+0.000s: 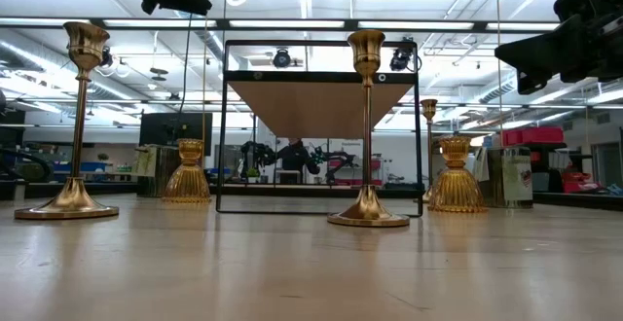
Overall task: Pick & Place candle stick holders
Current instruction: Put the top left scented candle can on the shelf
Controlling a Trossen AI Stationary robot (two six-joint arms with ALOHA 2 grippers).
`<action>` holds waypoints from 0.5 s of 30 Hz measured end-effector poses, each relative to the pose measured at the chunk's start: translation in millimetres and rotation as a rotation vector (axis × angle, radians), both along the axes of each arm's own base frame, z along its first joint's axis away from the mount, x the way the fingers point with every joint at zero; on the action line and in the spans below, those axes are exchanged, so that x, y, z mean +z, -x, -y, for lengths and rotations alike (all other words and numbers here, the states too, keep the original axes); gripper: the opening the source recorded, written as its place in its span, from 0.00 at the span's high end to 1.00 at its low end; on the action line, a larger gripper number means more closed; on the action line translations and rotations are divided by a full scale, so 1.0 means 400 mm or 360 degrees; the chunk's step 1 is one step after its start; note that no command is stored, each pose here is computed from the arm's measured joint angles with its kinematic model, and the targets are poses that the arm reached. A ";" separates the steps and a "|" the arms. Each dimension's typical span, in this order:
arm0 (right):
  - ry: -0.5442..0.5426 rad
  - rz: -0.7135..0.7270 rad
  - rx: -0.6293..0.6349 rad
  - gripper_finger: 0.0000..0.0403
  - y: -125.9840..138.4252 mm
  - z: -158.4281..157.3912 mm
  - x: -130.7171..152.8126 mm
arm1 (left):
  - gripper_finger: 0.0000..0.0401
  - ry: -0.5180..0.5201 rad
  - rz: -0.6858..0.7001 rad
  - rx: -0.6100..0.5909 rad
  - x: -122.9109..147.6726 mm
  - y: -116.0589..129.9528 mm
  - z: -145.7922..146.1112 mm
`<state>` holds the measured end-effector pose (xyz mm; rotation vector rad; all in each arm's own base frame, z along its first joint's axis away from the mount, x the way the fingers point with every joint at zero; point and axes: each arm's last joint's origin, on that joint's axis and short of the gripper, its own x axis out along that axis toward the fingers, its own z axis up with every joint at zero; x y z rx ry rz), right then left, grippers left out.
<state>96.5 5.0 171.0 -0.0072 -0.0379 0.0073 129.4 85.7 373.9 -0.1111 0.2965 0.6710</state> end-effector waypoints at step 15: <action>0.0000 0.0000 0.0000 0.93 0.000 0.000 0.000 | 0.31 0.0184 -0.0141 0.0172 -0.049 -0.051 -0.042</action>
